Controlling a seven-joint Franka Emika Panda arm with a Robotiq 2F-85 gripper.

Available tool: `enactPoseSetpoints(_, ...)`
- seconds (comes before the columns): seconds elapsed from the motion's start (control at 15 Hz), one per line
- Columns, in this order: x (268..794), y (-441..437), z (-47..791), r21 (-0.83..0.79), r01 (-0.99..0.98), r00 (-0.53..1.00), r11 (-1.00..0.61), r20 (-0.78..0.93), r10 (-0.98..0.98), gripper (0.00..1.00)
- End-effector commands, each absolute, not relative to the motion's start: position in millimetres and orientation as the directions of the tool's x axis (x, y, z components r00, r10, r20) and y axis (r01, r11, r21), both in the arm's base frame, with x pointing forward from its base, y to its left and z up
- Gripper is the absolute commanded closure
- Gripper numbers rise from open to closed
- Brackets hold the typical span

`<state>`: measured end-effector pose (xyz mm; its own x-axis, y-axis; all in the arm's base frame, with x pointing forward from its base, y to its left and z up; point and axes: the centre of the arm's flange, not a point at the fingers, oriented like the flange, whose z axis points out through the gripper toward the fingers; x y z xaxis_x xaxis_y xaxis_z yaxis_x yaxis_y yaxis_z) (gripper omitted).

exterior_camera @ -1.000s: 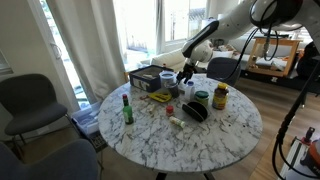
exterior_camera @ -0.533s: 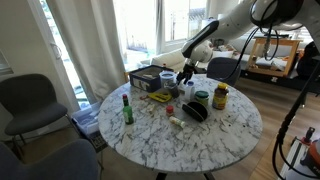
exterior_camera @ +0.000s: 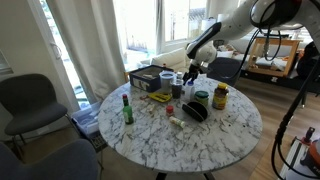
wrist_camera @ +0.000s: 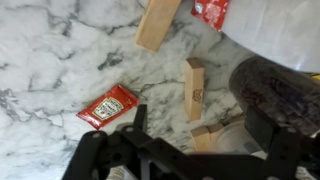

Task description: Move the brown object to the left

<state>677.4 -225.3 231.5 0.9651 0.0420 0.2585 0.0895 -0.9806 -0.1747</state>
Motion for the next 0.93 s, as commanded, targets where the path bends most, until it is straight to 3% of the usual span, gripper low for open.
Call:
enactPoseSetpoints(0.0,675.4,-236.4,224.4,-0.177,0.103,0.966,-0.979,0.254,0.056,0.00)
enactPoseSetpoints(0.87,678.7,-237.7,167.8,-0.243,0.124,0.966,-0.962,0.252,0.061,0.00)
